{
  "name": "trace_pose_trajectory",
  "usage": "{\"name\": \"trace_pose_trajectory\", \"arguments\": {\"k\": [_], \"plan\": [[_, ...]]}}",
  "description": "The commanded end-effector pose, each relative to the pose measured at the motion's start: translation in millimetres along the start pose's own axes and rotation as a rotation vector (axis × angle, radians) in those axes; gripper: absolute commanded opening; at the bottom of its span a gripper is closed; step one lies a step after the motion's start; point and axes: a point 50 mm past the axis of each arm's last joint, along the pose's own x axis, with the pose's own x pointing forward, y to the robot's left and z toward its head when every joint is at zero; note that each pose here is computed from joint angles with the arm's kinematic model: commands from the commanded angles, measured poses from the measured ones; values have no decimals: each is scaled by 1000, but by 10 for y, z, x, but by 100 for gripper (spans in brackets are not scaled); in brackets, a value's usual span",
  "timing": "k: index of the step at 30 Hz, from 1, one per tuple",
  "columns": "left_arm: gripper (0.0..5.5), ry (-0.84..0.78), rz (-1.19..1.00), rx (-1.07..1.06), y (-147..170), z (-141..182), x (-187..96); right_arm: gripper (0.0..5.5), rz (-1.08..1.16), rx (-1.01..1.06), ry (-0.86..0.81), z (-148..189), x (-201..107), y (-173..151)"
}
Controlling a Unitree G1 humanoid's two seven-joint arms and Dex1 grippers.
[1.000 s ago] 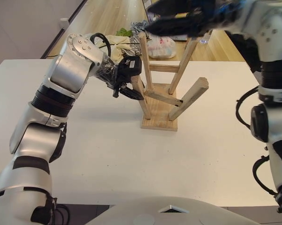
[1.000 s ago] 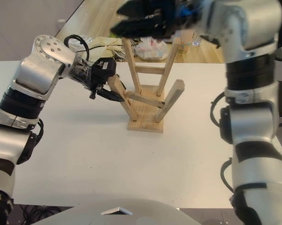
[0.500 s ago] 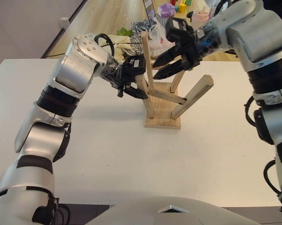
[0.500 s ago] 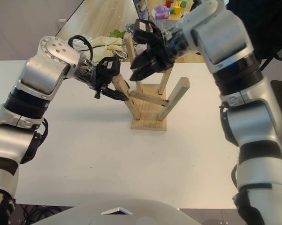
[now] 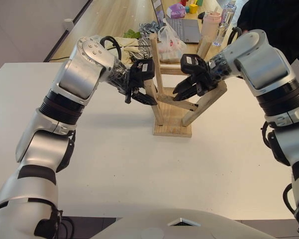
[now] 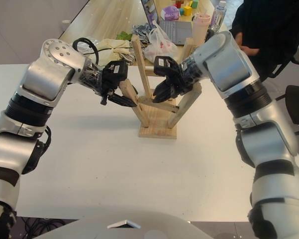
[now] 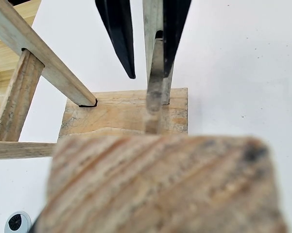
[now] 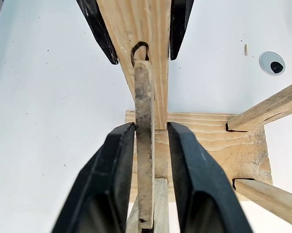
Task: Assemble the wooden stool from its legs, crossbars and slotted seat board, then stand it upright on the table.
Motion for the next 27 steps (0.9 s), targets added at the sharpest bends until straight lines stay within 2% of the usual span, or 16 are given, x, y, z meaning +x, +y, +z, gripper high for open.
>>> {"name": "trace_pose_trajectory", "arguments": {"k": [1,10,27], "plan": [[201,75,-98,-124,-148,-352,395,50,15,16,5,-52,81,9],[201,71,-93,-124,-145,-349,406,40,37,35,34,-148,154,46],[201,49,-90,-120,-159,-297,398,40,103,49,227,-652,487,161]]}}
